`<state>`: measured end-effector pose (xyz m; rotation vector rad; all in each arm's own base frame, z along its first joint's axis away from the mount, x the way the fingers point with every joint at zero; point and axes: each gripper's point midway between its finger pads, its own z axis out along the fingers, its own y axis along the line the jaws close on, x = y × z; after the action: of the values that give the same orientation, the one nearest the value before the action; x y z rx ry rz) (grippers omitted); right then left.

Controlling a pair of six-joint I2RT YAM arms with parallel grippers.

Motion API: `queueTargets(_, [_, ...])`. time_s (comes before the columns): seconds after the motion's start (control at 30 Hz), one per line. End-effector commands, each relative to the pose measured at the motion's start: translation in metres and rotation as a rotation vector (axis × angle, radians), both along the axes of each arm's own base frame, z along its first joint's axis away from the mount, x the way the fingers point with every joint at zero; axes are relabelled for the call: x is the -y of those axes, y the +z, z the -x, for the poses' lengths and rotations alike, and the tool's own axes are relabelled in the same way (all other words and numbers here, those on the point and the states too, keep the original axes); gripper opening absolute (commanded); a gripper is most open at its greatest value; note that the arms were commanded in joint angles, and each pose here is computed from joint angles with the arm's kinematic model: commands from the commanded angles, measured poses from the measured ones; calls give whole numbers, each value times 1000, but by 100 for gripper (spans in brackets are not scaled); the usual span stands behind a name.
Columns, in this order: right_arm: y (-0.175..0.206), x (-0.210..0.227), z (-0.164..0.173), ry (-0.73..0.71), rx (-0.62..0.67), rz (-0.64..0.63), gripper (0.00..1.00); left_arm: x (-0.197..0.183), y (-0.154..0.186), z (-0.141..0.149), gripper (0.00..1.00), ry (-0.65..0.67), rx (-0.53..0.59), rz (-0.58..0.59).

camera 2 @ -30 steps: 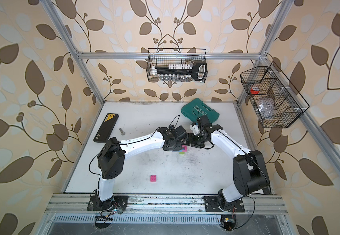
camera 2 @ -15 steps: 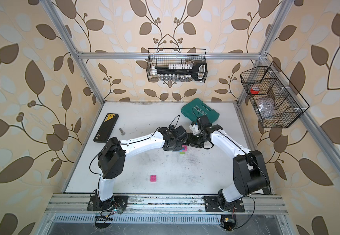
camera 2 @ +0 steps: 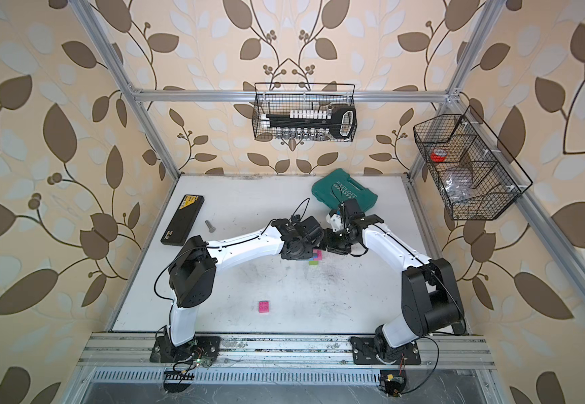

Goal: Assemble the number 4 with lego
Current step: Assemble the lego brick with the lego brick.

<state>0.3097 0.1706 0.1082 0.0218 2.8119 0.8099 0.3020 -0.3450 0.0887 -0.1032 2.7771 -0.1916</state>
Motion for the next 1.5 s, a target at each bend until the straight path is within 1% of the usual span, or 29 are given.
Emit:
queueTargets(0.0, [-30, 18, 23, -17, -107, 104, 64, 2, 8, 4, 42, -21, 8, -6])
queueTargets(0.17, [-29, 19, 23, -19, -106, 105, 64, 1, 15, 2, 51, -21, 27, -4])
queueTargets(0.37, [-27, 17, 21, -18, -102, 99, 63, -2, 25, 1, 56, -19, 50, 1])
queueTargets(0.8, [-27, 17, 18, -18, -105, 104, 60, -15, 49, 5, 58, -12, 100, 23])
queueTargets(0.9, [-27, 17, 19, -17, -106, 105, 59, -19, 51, 6, 56, -13, 105, 19])
queueTargets(1.0, [-27, 17, 20, -15, -107, 108, 58, -23, 52, 7, 50, -10, 107, 18])
queueTargets(1.1, [-27, 18, 20, -16, -107, 110, 57, -22, 45, 8, 42, -12, 76, 27])
queueTargets(1.27, [-28, 18, 21, -17, -107, 111, 57, -17, 30, 9, 39, -9, 16, 58])
queueTargets(1.47, [-28, 18, 20, -17, -107, 112, 57, -18, 22, 7, 33, 1, -2, 53])
